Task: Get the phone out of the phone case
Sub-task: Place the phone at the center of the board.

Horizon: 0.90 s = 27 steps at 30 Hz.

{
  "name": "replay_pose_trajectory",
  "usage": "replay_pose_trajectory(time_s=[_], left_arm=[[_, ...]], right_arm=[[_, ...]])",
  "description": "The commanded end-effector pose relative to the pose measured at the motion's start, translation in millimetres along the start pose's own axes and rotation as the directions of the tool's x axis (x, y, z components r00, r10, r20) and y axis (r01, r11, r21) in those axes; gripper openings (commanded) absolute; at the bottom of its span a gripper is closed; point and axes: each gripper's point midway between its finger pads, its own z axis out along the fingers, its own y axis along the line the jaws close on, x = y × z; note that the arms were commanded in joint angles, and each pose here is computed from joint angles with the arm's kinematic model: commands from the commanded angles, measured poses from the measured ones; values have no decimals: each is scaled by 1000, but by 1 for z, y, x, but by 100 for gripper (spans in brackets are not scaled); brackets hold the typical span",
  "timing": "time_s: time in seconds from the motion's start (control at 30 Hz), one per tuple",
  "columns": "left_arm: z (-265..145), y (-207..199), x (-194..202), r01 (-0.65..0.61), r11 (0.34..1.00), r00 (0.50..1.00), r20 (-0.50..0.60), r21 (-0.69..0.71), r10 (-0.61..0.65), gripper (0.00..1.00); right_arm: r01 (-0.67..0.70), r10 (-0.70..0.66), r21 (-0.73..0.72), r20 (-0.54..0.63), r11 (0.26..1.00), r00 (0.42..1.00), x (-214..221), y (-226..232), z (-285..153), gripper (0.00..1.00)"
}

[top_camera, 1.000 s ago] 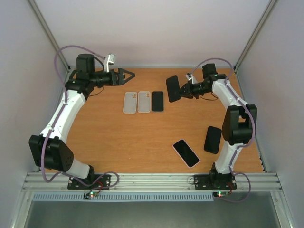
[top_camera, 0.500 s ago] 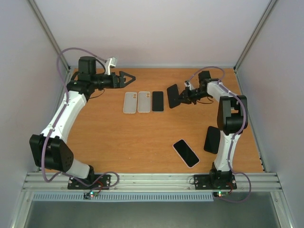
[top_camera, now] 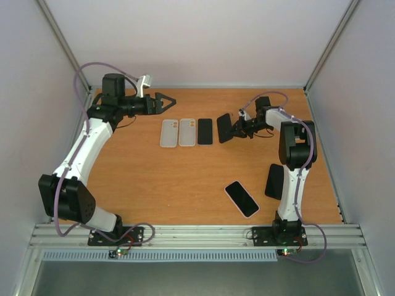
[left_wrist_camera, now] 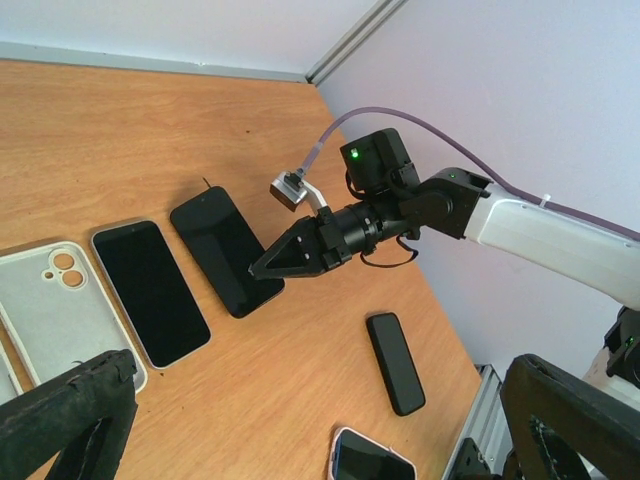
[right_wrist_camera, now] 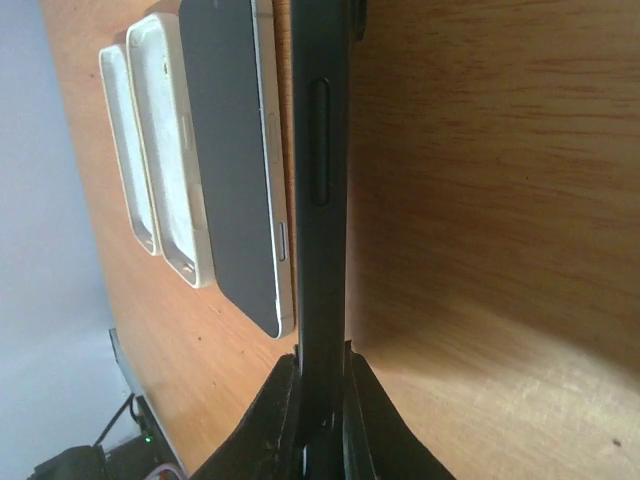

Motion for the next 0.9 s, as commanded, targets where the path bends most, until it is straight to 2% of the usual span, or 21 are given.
replay_pose_trajectory(time_s=[0.0,0.5,0.67,0.87], left_arm=[[3,7,-5,-6,1000,1000,22,-17,6,99],[10,17,-6,29,999,999,20,-26,-28,99],[12,20,-7,40,999,999,21,-28,-39,99],[13,21,-8,39,999,999,22,-29,-38,99]], right_arm=[[8,-8,-34,17,999,1000,-8,2,1,5],[-44,44,-63,-5,997,999,1,2,7,9],[-31,31,-5,5,1000,1000,6,-4,6,15],[-23,23,16,7,1000,1000,7,-7,5,17]])
